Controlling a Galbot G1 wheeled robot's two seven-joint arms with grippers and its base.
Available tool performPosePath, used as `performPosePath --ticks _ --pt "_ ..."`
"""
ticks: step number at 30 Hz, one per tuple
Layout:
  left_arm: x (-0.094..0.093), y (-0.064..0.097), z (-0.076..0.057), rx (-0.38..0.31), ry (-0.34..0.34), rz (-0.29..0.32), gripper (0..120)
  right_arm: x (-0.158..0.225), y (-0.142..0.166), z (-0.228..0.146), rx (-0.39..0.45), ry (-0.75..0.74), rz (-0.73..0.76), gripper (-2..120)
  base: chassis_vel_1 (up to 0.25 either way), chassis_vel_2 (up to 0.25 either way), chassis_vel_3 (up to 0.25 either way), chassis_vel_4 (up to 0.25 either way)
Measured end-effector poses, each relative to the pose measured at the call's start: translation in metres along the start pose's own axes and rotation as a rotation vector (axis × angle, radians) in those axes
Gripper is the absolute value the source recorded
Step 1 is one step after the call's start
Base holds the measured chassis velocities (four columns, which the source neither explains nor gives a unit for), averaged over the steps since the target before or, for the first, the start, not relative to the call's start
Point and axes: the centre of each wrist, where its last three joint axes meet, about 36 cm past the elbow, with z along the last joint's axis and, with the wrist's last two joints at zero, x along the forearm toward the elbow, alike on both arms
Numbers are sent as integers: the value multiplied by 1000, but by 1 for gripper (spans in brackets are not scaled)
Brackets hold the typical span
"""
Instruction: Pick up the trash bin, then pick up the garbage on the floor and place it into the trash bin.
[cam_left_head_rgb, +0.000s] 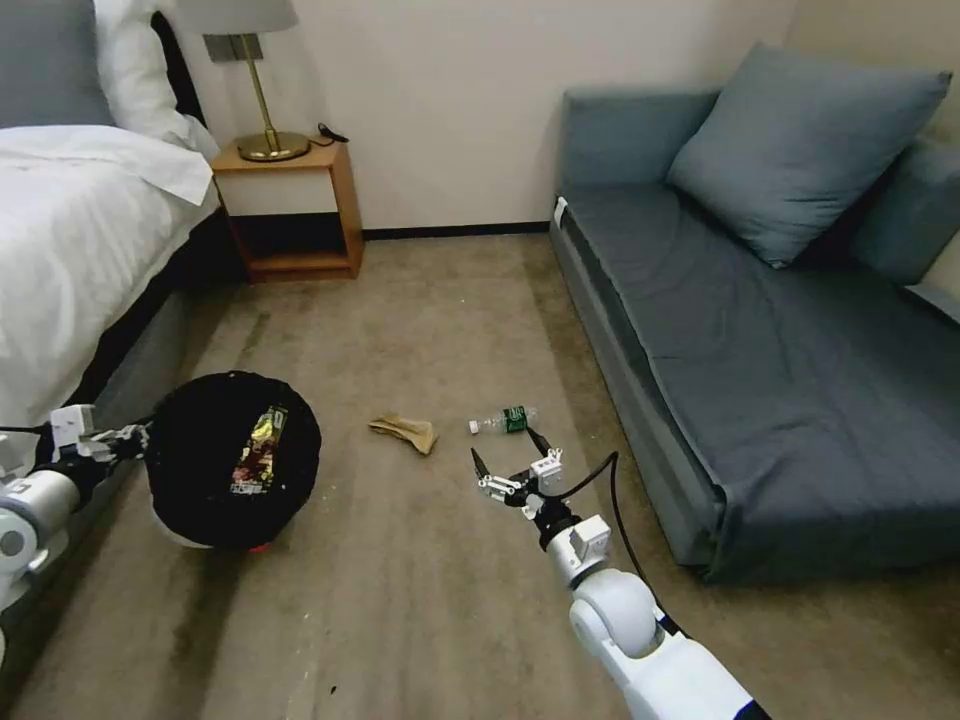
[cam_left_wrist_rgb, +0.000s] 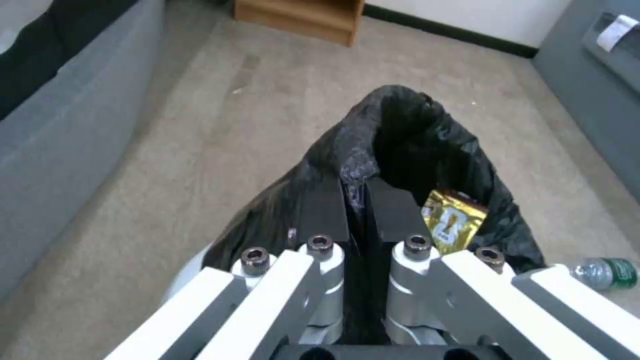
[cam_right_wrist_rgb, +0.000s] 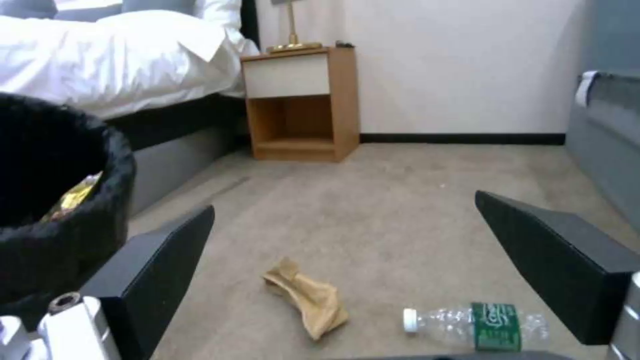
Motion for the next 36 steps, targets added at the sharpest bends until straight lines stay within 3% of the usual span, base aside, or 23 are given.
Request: performPosePath --ticks 36 --pt "1 5 -4 1 -10 -10 4 -5 4 13 25 40 -49 100 -190 193 197 -200"
